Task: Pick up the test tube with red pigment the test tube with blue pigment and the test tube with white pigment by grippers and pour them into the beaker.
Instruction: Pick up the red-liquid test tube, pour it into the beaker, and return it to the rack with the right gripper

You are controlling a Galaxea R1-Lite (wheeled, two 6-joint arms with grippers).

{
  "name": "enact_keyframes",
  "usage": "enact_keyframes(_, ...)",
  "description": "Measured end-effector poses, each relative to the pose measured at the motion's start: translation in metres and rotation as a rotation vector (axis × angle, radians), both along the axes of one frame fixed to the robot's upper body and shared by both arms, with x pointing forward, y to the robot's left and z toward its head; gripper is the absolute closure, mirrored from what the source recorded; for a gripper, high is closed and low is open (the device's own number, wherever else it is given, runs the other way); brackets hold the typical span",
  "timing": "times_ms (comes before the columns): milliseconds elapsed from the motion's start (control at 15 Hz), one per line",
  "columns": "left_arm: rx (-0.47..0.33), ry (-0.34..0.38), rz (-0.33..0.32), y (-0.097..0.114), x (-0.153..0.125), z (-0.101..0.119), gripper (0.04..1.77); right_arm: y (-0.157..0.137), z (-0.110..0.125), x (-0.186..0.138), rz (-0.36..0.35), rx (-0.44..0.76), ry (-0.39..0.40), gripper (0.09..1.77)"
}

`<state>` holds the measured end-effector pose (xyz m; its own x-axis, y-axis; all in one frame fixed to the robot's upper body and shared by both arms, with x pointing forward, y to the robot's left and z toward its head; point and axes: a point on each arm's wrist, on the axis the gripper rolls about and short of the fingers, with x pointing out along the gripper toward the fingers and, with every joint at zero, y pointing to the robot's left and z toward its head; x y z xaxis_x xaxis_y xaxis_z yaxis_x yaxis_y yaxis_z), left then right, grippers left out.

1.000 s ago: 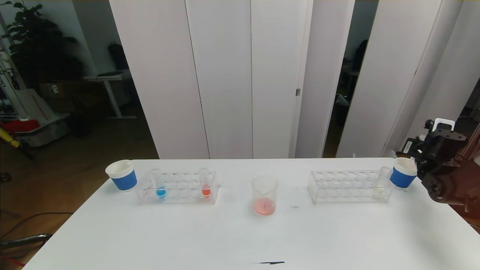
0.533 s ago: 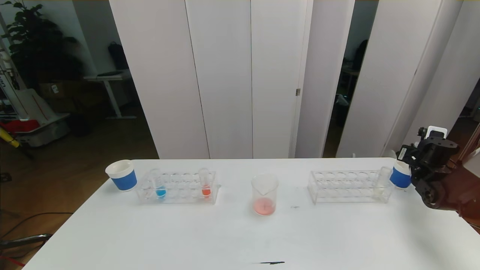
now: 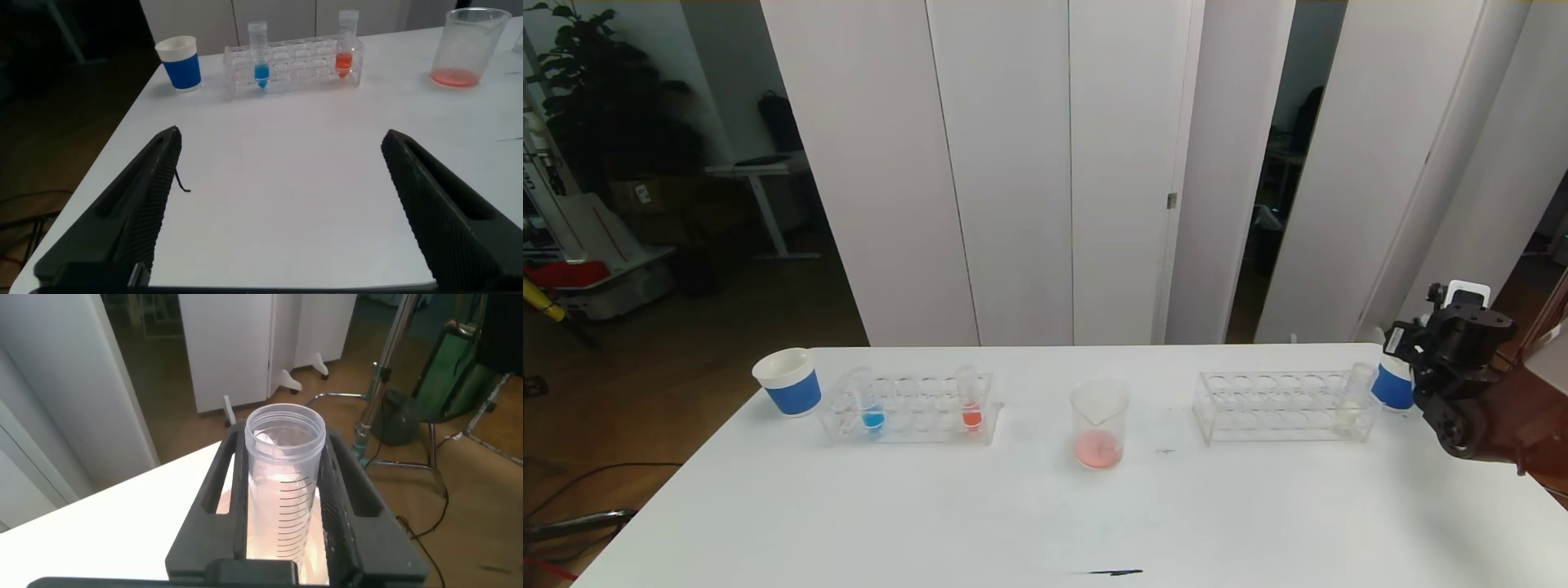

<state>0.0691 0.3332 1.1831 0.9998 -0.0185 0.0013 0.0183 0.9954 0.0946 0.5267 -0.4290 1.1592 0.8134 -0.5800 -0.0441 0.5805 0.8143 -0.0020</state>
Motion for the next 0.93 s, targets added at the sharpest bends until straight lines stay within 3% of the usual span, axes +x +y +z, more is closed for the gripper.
enact_keyframes(667, 0.0, 0.0, 0.0, 0.0, 0.0, 0.0, 0.06, -0.0009, -0.004, -0.0001, -0.014, 0.001, 0.01, 1.25)
enact_keyframes(733, 0.0, 0.0, 0.0, 0.0, 0.0, 0.0, 0.06, -0.0009, -0.0047, -0.0001, -0.014, 0.0, 0.012, 1.08)
enact_keyframes(867, 0.0, 0.0, 0.0, 0.0, 0.0, 0.0, 0.06, -0.0009, -0.0049, -0.0002, -0.015, -0.001, 0.012, 0.39)
enact_keyframes(933, 0.0, 0.0, 0.0, 0.0, 0.0, 0.0, 0.06, -0.0009, -0.0047, -0.0001, -0.015, -0.001, 0.011, 0.18)
